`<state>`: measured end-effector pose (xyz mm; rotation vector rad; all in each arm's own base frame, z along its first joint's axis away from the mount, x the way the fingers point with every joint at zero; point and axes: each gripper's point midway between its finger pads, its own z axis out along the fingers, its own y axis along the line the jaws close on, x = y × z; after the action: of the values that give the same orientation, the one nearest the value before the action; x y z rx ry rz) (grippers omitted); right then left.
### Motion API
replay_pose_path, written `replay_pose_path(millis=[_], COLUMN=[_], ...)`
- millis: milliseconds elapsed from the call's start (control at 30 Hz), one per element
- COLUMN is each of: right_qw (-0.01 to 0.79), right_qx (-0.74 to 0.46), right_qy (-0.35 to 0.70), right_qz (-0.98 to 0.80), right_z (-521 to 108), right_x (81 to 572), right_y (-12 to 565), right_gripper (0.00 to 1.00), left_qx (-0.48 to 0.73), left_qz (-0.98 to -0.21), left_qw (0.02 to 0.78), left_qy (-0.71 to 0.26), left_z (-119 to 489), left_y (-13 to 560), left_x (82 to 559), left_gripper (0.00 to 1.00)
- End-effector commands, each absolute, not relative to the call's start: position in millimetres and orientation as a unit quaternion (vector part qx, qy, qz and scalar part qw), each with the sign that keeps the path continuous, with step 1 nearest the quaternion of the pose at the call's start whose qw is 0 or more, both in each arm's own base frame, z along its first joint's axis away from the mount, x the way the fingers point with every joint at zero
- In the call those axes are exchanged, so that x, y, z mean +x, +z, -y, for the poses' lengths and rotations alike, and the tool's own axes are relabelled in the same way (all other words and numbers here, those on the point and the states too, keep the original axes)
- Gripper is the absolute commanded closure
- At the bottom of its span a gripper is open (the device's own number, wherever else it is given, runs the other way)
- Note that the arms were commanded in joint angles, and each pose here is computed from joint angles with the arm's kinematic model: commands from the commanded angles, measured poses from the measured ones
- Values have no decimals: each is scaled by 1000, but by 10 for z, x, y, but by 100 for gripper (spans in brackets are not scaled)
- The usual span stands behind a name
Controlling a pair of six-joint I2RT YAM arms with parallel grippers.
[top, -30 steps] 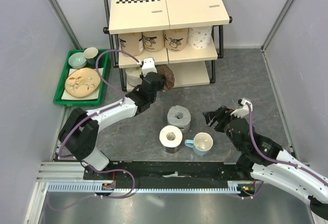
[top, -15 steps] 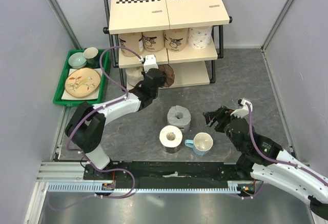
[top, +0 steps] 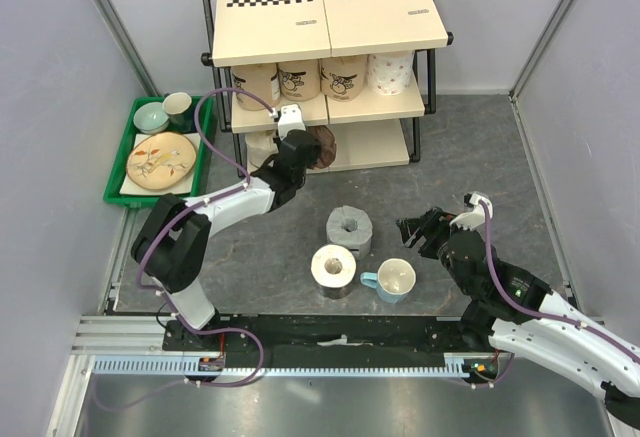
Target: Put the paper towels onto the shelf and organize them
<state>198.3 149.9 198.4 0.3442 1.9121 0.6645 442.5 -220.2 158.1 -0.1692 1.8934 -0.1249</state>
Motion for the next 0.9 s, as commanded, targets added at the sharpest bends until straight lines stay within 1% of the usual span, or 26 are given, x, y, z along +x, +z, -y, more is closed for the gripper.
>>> replay_pose_path(millis=[0, 433, 467, 500, 567, 667, 867], right_qw=[522, 518, 520, 520, 520, 519, 519], right_qx=[147, 150, 150, 149, 150, 151, 154], right_qy=[269, 270, 270, 270, 271, 270, 270], right_qz=[-796, -797, -796, -797, -796, -797, -796], right_z=[-1472, -1461, -1455, -1454, -1450, -1446, -1430], right_x=[1996, 1979, 1982, 1977, 1974, 1973, 1967], right_y=[1968, 1924, 1935, 1932, 1939, 1923, 1917], right_gripper=[23, 24, 24, 24, 23, 23, 24], left_qx=[-90, -87, -88, -90, -95, -97, -98], left_qz=[-777, -791, -790, -791, -792, -793, -793], left_qw=[619, 603, 604, 603, 601, 600, 599], left_qy=[-69, -56, -56, -56, -50, -47, -44], left_z=[2240, 2195, 2195, 2186, 2164, 2146, 2127], left_y=[1926, 1747, 1758, 1756, 1742, 1746, 1744], left_x=[4637, 4640, 4644, 4646, 4643, 4643, 4651], left_gripper=[70, 65, 59, 41, 32, 28, 27])
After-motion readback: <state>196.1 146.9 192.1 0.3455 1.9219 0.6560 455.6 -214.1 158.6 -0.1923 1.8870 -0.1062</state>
